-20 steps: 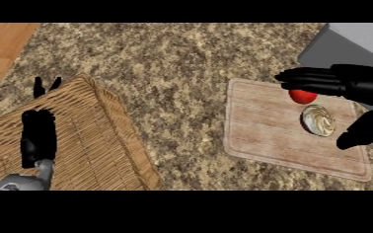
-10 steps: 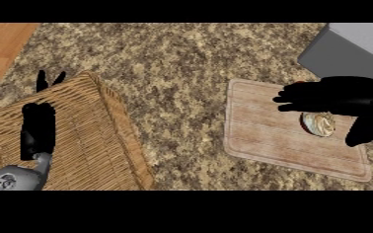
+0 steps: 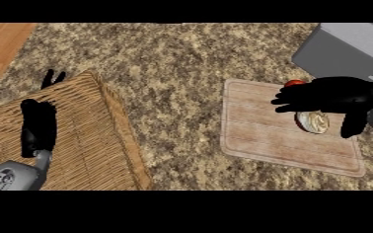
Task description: Pick the cupcake from the cutting board and place it in the cardboard box
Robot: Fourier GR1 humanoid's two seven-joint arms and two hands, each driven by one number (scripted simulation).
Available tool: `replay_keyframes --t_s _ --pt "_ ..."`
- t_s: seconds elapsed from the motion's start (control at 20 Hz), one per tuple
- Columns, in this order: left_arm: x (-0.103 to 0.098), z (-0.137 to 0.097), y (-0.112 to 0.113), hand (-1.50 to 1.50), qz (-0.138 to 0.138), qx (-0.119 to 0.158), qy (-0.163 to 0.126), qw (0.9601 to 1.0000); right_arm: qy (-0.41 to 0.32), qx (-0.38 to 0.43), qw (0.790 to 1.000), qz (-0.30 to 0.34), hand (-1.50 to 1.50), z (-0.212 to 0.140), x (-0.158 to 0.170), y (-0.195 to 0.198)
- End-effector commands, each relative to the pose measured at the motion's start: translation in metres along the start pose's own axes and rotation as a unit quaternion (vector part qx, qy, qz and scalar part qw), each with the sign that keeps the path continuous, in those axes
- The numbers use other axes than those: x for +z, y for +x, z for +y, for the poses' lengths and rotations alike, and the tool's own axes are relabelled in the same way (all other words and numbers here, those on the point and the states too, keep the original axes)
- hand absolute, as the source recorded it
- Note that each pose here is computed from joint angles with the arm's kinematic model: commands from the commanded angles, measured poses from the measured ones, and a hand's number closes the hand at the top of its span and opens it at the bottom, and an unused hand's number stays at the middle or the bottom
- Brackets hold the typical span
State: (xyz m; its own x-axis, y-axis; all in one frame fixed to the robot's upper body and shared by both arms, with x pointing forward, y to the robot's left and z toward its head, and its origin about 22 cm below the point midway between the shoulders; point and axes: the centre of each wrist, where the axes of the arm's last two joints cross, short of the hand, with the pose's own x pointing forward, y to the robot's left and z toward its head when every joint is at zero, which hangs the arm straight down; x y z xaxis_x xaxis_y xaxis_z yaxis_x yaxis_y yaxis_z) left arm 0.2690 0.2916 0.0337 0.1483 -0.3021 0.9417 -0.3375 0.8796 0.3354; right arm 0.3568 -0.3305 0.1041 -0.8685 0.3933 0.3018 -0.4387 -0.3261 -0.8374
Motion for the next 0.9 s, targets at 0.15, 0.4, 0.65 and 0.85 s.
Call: replay_keyframes --t_s 0.15,0.4,0.65,0.85 --pt "-0.005 0.028 -0.027 0.0 -0.008 -0.106 -0.045 0.9934 0.019 -0.034 0.996 -0.082 -1.5 0.0 -0.001 -0.016" --pt "-0.003 0.031 -0.03 0.0 -0.011 -0.105 -0.049 0.9932 0.025 -0.037 0.993 -0.108 -1.5 -0.002 -0.008 -0.014" --pt "-0.006 0.031 -0.027 0.0 -0.013 -0.101 -0.037 0.9941 0.03 -0.039 0.989 -0.14 -1.5 0.019 -0.014 -0.01" --pt "-0.009 0.038 -0.029 0.0 0.002 -0.109 -0.041 0.9932 0.065 0.002 0.992 -0.111 -1.5 0.019 -0.014 -0.007"
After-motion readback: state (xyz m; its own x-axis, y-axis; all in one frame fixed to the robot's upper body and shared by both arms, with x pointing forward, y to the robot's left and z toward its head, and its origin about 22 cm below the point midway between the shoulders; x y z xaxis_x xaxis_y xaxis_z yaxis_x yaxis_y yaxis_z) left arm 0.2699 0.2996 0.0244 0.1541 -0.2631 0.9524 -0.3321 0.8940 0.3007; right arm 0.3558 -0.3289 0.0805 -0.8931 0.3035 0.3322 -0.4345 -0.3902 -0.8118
